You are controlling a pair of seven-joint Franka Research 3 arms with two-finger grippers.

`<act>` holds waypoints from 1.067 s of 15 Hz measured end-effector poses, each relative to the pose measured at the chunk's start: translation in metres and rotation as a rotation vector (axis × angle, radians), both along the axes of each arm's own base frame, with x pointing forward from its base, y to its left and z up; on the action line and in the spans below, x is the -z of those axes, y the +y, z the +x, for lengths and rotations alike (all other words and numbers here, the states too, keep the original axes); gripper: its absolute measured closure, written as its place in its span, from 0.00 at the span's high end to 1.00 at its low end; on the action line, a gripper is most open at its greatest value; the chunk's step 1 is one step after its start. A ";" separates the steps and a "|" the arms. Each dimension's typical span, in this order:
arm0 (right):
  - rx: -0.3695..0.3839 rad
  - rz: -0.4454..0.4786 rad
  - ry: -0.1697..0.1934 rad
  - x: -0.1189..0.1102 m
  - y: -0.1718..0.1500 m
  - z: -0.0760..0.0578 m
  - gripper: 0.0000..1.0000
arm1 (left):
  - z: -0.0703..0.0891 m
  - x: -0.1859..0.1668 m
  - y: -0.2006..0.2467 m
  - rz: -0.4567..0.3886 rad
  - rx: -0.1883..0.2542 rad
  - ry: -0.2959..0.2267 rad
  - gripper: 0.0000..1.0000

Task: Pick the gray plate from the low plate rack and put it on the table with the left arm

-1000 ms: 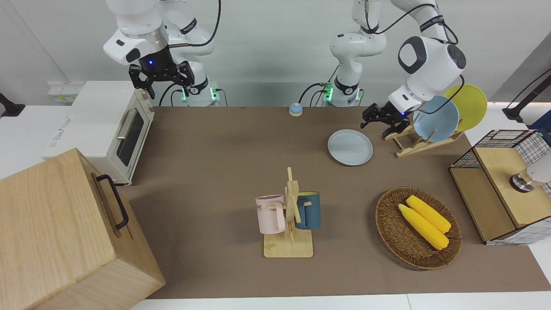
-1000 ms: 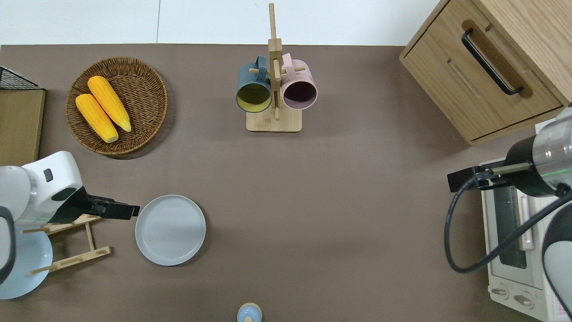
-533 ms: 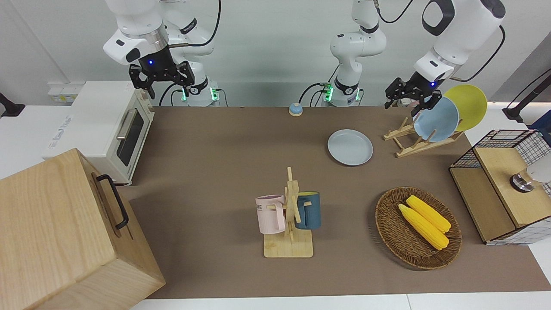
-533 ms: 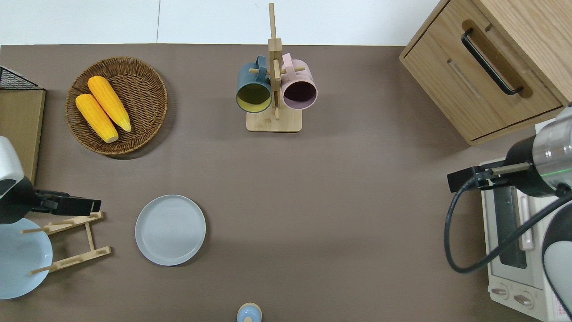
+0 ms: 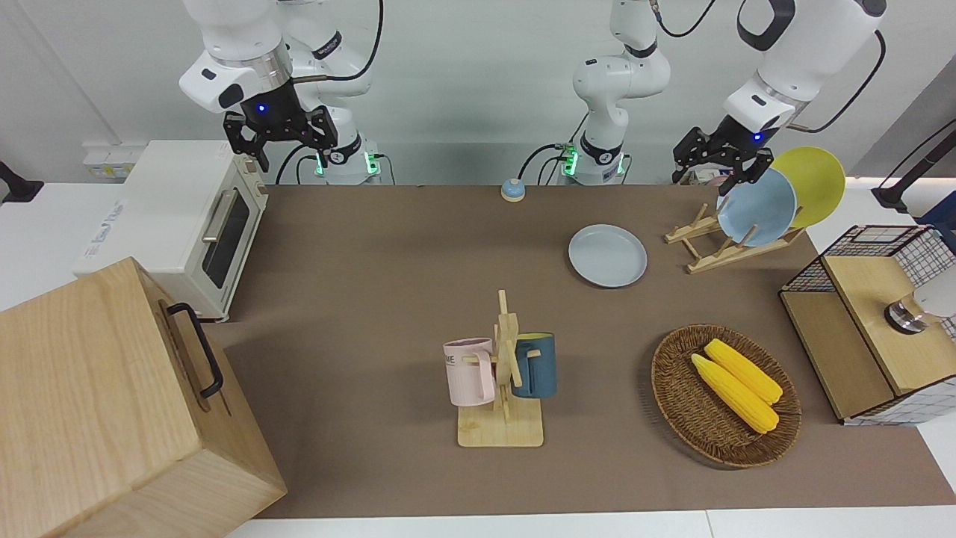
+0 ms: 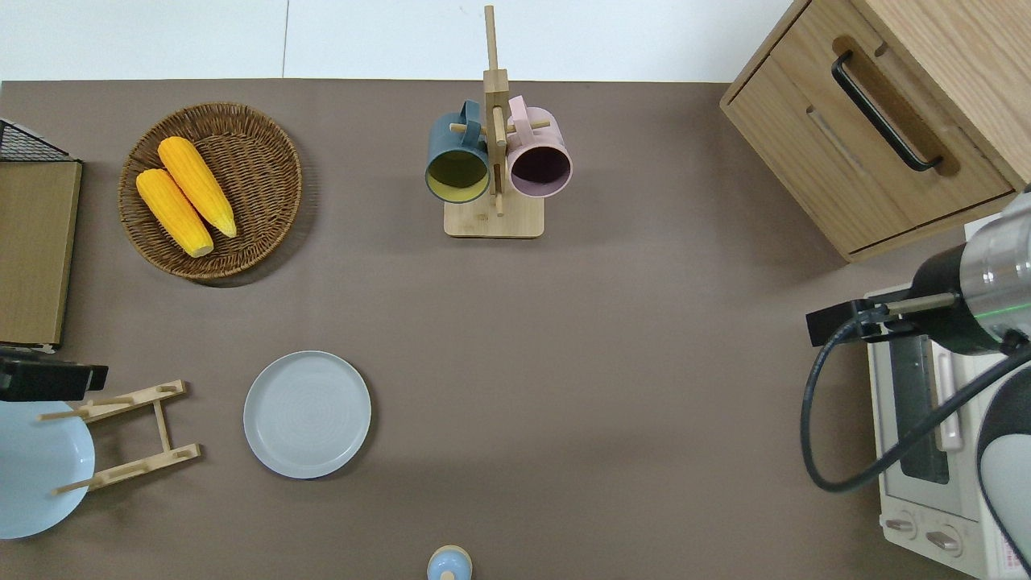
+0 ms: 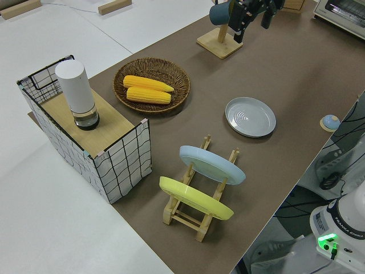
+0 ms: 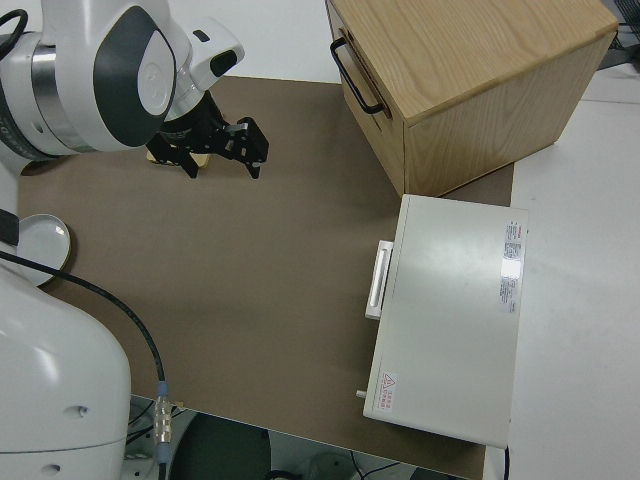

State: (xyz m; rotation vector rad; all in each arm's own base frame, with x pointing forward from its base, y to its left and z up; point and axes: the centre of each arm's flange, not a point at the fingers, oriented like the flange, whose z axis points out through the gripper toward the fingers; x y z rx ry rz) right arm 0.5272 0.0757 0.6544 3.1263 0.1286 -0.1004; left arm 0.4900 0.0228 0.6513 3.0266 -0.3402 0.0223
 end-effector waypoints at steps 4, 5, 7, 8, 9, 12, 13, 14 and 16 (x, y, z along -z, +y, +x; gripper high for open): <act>0.000 0.000 0.000 0.000 0.000 0.000 0.99 | -0.001 -0.008 0.005 0.090 -0.037 -0.003 1.00; 0.000 0.000 0.000 0.000 0.000 0.000 0.99 | -0.001 -0.008 0.005 0.112 -0.047 -0.001 1.00; 0.000 0.000 0.000 0.000 0.000 0.000 0.99 | 0.000 -0.007 0.003 0.123 -0.057 0.001 1.00; 0.000 0.000 0.000 0.000 0.000 0.000 0.99 | 0.001 -0.006 0.002 0.124 -0.060 0.002 1.00; 0.000 0.000 0.000 0.000 0.000 0.000 0.99 | 0.001 -0.005 0.002 0.124 -0.060 0.004 1.00; 0.000 0.000 0.000 0.000 0.000 0.000 0.99 | 0.002 -0.004 0.002 0.123 -0.060 0.006 1.00; 0.000 0.000 0.000 0.000 0.000 0.000 0.99 | 0.002 -0.004 0.002 0.123 -0.060 0.007 1.00; 0.000 0.000 0.000 0.000 0.000 0.000 0.99 | 0.002 -0.004 0.002 0.123 -0.060 0.007 1.00; 0.000 0.000 0.000 0.000 0.000 0.000 0.99 | 0.002 -0.004 0.002 0.123 -0.059 0.007 1.00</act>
